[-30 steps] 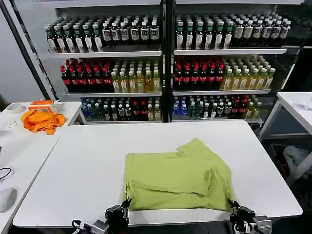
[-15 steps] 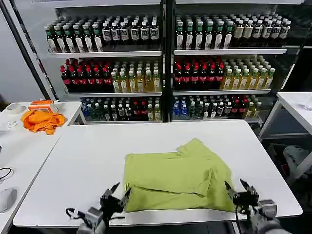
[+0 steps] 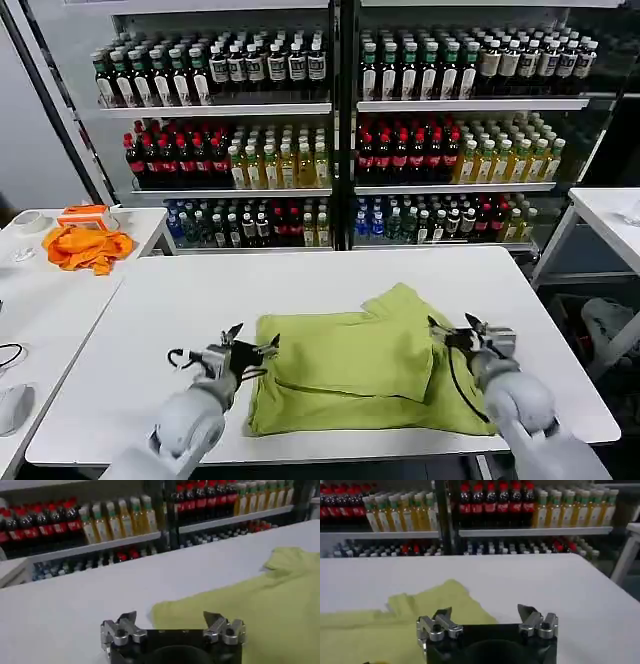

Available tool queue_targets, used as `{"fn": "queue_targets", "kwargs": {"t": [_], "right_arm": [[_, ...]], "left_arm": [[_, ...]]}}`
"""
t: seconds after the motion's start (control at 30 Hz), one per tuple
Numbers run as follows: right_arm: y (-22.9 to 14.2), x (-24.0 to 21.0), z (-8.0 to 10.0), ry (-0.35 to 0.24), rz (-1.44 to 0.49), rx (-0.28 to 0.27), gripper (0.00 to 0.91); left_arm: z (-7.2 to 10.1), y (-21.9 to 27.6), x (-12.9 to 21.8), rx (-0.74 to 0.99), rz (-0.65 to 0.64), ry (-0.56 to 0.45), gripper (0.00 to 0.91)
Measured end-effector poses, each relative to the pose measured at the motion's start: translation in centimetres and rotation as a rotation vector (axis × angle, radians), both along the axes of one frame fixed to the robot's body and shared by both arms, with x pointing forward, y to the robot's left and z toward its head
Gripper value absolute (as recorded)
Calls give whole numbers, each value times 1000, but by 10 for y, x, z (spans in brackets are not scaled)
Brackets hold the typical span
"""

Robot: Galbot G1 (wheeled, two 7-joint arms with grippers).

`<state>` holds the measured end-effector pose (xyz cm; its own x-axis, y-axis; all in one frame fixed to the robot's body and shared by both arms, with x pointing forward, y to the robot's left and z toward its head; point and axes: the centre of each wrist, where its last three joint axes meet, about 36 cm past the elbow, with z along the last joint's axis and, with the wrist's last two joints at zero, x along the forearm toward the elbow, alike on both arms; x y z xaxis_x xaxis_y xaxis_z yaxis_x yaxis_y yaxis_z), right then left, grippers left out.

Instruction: Fold and organize the clothes.

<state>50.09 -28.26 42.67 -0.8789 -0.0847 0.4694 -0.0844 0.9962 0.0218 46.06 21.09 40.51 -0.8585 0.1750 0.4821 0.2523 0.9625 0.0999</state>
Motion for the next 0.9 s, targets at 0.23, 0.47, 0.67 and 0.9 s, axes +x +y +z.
{"fn": "queue_targets", "kwargs": {"t": [0.23, 0.47, 0.67, 0.9], "right_arm": [[19, 42, -10, 46, 23, 7, 907], [33, 67, -18, 90, 38, 13, 312], [35, 75, -23, 105, 38, 15, 0], [34, 77, -24, 109, 38, 19, 0]], "left_arm": [[-6, 0, 34, 1, 20, 36, 907], [-9, 3, 45, 4, 26, 58, 50], [-12, 7, 45, 1, 19, 77, 30], [-15, 7, 38, -24, 1, 96, 30]]}}
